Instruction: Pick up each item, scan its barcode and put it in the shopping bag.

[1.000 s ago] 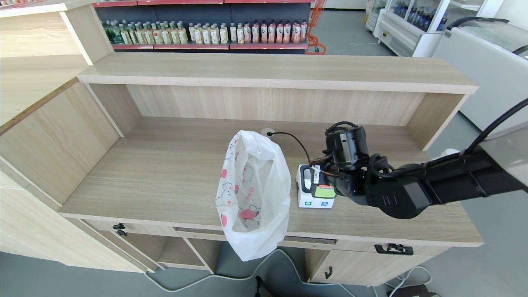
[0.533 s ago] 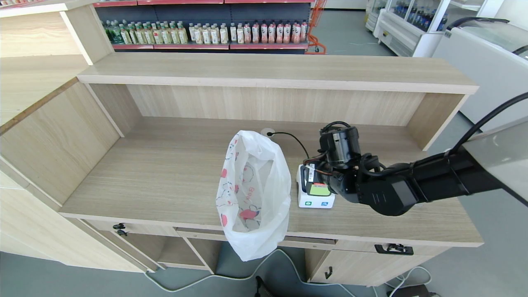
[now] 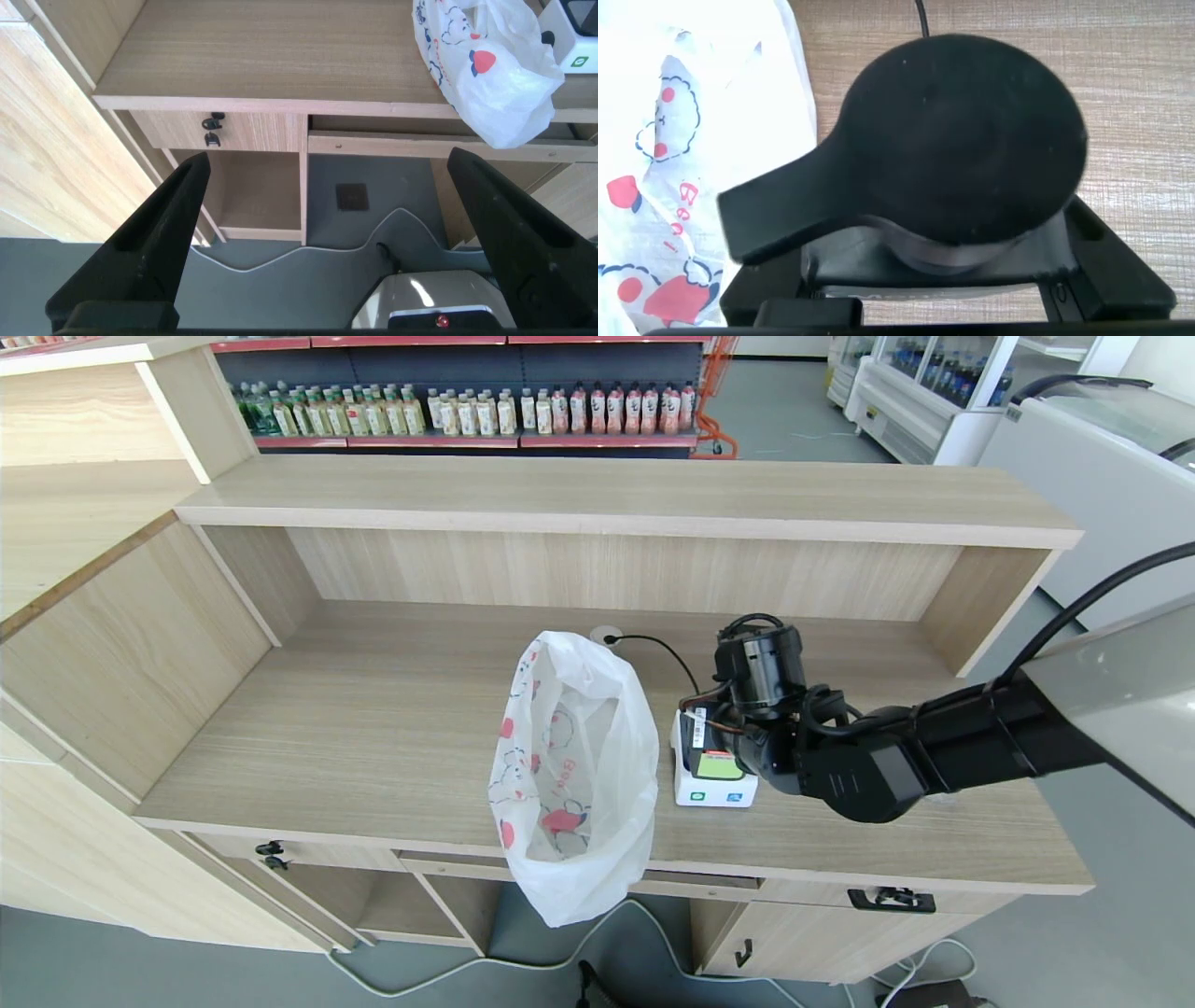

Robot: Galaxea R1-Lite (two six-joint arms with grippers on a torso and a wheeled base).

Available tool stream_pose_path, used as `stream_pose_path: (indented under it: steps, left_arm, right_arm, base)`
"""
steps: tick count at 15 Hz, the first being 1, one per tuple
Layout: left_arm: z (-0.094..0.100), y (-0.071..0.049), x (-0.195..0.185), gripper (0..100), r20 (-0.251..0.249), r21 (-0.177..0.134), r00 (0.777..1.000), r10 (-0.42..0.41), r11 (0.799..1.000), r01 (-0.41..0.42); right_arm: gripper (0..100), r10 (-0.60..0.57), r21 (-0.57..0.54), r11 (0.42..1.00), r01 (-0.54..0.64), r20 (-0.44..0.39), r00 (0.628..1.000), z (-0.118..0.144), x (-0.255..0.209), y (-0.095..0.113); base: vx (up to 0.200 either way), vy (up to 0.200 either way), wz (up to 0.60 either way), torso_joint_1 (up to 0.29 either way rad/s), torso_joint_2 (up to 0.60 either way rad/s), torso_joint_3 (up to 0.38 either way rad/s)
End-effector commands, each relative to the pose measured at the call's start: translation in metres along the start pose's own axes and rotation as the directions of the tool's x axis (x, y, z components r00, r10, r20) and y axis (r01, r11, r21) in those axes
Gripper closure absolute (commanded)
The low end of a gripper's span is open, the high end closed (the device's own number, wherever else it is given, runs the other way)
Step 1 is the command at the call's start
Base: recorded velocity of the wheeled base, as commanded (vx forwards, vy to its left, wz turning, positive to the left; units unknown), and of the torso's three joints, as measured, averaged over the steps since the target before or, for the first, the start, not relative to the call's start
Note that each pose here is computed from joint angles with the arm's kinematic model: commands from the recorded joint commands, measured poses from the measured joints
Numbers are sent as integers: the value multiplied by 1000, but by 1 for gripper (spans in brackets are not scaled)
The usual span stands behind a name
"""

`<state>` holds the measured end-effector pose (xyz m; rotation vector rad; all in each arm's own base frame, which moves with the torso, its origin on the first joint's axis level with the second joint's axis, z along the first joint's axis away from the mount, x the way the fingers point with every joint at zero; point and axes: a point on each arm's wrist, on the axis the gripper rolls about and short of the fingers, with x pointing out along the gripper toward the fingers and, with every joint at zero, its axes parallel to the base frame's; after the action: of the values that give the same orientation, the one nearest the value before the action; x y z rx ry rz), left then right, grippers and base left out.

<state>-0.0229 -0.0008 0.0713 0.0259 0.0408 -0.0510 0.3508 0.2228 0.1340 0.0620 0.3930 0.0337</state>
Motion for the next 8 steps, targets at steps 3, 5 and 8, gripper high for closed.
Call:
stream_pose_path:
  steps: [3, 5, 8]
  left_arm:
    - [0, 0, 0, 0, 0, 1, 1000, 0, 1000, 0]
    - [0, 0, 0, 0, 0, 1, 1000, 0, 1000, 0]
    - [0, 0, 0, 0, 0, 1, 1000, 0, 1000, 0]
  right_arm:
    - [100, 4, -2, 1000, -4, -2, 1000, -1, 0, 1]
    - [100, 8, 5, 1000, -8, 8, 1000, 3, -3, 1]
    - [100, 49, 85, 995, -56, 79, 996, 30, -35, 2]
  base:
    - [0, 0, 0, 0, 0, 0]
    - [0, 0, 0, 0, 0, 0]
    - [0, 0, 0, 0, 0, 0]
